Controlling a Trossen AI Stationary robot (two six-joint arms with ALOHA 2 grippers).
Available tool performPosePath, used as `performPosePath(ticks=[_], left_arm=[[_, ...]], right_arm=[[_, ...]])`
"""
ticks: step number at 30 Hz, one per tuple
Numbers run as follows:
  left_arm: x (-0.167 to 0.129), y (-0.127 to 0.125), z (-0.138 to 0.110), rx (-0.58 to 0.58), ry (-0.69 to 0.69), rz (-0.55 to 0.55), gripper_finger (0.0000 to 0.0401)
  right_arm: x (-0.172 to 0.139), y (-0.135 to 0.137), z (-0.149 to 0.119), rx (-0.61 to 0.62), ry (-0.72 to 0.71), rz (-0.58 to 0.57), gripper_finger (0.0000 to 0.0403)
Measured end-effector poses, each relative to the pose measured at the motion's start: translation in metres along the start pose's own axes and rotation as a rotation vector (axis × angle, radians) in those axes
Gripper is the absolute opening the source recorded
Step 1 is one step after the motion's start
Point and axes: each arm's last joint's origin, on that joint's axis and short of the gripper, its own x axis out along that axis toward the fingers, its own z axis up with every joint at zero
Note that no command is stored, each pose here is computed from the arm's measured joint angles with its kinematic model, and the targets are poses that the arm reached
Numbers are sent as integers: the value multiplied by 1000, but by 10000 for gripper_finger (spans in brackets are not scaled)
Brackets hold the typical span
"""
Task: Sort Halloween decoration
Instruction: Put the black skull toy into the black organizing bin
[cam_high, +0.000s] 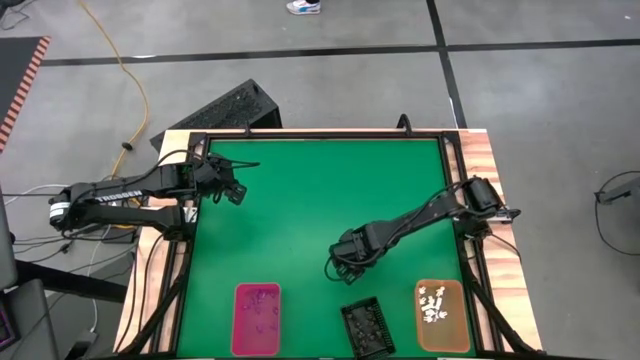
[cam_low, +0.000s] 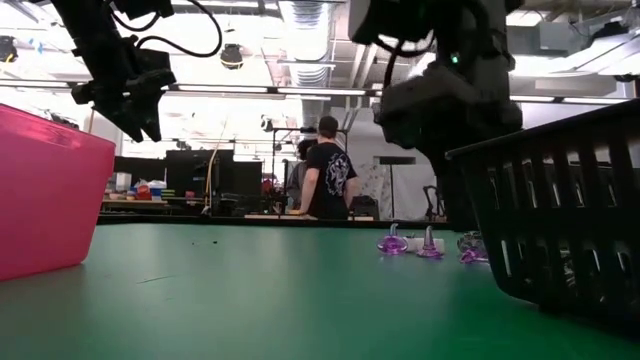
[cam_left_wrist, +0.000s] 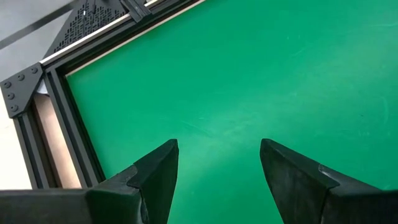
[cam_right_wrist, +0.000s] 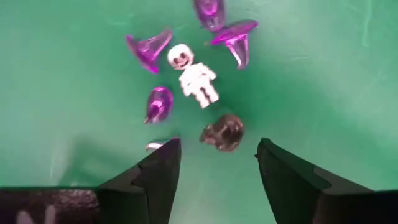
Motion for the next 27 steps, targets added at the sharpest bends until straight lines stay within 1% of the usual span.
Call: performPosePath(ticks=[3,9,15,23,25,27], left_arm=[[0,0,0,0,-1,-1,219],[0,0,0,-3,-3,3,219],[0,0,0,-11,-3,4,219],[0,0,0,-5,0,0,219],[0,0,0,-2,0,0,219],[0,0,0,-1,0,0,219]], right_arm=[[4,-4,-1,9,7,-17,226],[4,-1,1,-17,-20,1,201],[6,-3,2,-20,-41,0,196],[16,-6,-1,7,-44,25,192],[16,-6,0,10,-43,25,180],[16,-8,1,23,-40,22,158]])
